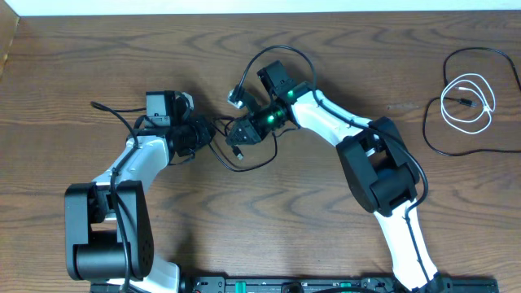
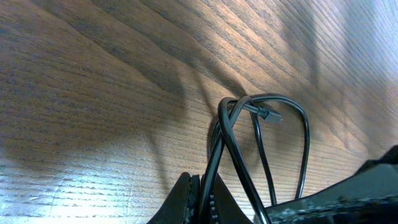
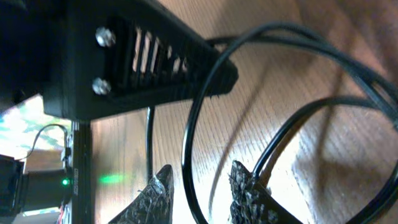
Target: Untangle cables
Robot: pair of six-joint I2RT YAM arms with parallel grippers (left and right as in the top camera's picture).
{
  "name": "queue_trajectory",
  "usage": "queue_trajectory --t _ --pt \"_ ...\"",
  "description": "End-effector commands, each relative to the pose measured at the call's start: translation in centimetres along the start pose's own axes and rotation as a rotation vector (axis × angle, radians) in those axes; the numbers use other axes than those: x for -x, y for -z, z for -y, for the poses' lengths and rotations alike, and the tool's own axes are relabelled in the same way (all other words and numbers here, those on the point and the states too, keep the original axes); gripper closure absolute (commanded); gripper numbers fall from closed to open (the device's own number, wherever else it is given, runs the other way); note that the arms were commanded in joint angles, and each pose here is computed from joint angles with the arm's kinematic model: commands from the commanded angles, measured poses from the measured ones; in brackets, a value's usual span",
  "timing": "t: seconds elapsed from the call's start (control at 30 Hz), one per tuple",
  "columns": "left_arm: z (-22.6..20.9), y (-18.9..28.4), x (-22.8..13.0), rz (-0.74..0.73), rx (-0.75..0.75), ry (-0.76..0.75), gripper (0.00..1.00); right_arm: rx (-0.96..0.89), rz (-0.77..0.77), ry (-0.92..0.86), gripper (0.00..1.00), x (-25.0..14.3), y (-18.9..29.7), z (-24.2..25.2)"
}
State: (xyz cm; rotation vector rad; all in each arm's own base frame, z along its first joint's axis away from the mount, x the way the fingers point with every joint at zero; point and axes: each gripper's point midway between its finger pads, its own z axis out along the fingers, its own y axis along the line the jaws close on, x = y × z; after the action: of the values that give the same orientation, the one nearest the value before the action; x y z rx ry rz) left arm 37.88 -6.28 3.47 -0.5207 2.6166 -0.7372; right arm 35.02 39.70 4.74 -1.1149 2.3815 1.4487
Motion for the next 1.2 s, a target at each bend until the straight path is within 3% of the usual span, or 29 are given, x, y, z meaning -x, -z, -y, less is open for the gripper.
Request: queue_trajectory --t 0.0,0.17,0.27,0.3,0.33,0.5,0.6,0.67,0.73,0.97,1.17 --pt "0.0 -0.1 0.0 -0.008 -0.012 -0.012 0.92 0.046 -0.027 0.011 0.73 -1.6 -0.8 -0.1" --pt "0.0 -0.1 0.0 -0.007 -0.013 -0.013 0.92 0.107 -0.026 0.026 0.74 -2.0 -0.9 -1.1" --pt "0.7 -0.1 0.0 -0.014 -0.048 -0.019 0.92 0.11 -0.031 0.045 0.84 -2.0 -1.2 -1.3" --pt "1.5 -0.1 -0.1 -0.023 -0.093 -0.033 0.92 0.112 -0.033 0.061 0.92 -2.1 -1.3 -1.4" --pt "1.9 0.0 -0.2 -0.028 -0.114 -0.046 0.92 0.114 -0.034 0.067 0.93 -2.1 -1.4 -1.5" --pt "2.5 0.1 -0.3 -0.034 -0.15 -0.074 0.92 0.115 -0.037 0.079 0.76 -2.2 -1.5 -1.6" --pt "2.9 0.1 -0.4 -0.042 -0.172 -0.076 0.92 0.111 -0.037 0.087 0.71 -2.2 -1.5 -1.6" --pt "3.2 0.2 -0.5 -0.048 -0.189 -0.077 0.92 0.111 -0.037 0.087 0.78 -2.2 -1.5 -1.6" --pt "3.2 0.2 -0.5 -0.048 -0.191 -0.077 0.92 0.11 -0.034 0.088 0.97 -2.1 -1.5 -1.5" --pt "2.4 0.1 -0.1 -0.025 -0.144 -0.077 0.92 0.185 0.036 0.068 0.99 -0.8 1.3 -1.6" --pt "2.9 0.1 -0.3 -0.037 -0.171 -0.079 0.92 0.145 0.125 0.051 0.99 1.4 6.0 -0.6"
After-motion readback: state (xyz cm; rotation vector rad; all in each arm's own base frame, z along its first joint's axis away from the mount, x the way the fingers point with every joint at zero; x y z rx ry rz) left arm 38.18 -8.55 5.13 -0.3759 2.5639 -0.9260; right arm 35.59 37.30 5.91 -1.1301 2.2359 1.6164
